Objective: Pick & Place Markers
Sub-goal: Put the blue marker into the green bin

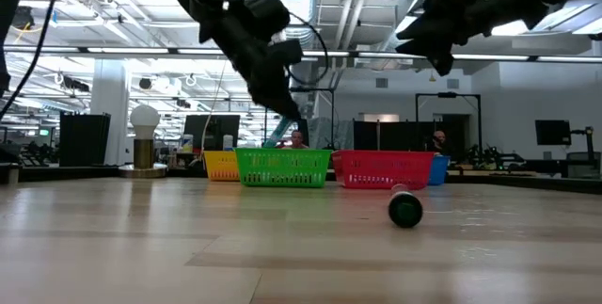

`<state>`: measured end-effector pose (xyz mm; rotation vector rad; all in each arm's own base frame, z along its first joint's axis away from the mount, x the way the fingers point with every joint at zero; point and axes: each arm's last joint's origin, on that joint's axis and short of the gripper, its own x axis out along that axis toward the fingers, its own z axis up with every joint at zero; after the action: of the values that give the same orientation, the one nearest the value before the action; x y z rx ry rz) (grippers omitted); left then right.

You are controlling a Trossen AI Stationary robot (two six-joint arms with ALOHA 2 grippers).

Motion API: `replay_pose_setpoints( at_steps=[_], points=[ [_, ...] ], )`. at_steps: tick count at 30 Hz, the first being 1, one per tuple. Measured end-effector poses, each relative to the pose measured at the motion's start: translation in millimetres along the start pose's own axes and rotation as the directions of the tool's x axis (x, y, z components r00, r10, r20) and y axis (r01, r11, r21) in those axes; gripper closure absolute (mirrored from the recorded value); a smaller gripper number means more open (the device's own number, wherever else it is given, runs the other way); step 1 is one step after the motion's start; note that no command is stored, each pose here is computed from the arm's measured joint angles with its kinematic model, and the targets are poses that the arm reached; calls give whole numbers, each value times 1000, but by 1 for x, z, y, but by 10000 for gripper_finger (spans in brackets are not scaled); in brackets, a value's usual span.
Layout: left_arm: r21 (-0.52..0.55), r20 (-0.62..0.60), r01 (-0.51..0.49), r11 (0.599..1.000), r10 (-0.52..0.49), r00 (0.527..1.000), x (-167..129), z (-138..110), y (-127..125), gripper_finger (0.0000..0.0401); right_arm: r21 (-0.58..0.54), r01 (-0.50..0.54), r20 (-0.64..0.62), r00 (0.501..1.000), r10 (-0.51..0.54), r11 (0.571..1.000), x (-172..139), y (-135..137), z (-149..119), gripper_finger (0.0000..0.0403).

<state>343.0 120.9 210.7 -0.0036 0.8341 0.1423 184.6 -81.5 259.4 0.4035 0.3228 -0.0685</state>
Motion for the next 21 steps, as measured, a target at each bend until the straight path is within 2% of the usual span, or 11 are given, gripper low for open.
replay_pose_setpoints(
  at_steps=[9,21],
  points=[
    [13,-110,29,999,-27,994,13,-13,-3,333,5,108,161,981,-107,994,-21,4,-8,285],
    [48,-110,61,997,-56,992,16,-14,-5,325,4,116,178,977,-115,993,-25,6,-7,285]
  ],
)
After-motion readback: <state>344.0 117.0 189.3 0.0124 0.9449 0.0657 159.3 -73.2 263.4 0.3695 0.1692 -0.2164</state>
